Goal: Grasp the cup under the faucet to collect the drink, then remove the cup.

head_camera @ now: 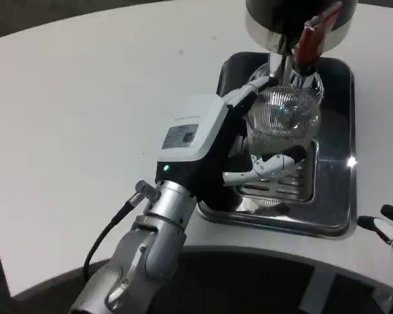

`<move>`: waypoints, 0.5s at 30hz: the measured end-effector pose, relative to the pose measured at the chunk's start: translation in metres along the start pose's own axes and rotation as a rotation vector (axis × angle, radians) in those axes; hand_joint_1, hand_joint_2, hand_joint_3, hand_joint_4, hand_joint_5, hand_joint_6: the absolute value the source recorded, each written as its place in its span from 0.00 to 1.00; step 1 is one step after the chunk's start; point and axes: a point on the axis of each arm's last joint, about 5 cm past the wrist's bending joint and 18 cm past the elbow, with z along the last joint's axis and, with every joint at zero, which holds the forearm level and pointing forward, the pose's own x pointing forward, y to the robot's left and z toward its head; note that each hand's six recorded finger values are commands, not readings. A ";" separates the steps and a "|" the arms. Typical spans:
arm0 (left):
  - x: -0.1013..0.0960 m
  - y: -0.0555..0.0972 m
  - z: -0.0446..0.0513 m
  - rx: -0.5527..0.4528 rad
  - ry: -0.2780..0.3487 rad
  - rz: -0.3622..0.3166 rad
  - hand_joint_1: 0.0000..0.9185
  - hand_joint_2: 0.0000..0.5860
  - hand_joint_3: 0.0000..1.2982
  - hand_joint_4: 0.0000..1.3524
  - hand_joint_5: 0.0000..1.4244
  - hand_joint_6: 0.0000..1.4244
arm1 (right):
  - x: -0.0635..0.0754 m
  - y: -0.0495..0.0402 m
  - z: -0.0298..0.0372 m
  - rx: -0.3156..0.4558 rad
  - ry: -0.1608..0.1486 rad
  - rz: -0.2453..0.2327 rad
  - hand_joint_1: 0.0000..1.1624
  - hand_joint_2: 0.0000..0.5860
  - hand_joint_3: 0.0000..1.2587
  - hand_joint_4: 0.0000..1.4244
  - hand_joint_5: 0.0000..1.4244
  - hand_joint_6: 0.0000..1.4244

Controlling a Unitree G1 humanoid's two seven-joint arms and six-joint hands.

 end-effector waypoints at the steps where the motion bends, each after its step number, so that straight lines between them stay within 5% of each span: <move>1: 0.000 0.000 0.0006 -0.001 -0.003 0.002 0.36 0.25 0.15 0.18 0.39 0.72 | 0.000 0.0000 0.0000 0.000 0.000 0.000 0.34 0.81 0.09 0.00 0.00 0.00; 15: -0.002 0.007 0.0058 -0.013 -0.036 0.009 0.35 0.24 0.15 0.18 0.40 0.73 | -0.001 0.0002 0.0001 0.002 -0.001 0.006 0.34 0.81 0.10 0.00 0.00 0.00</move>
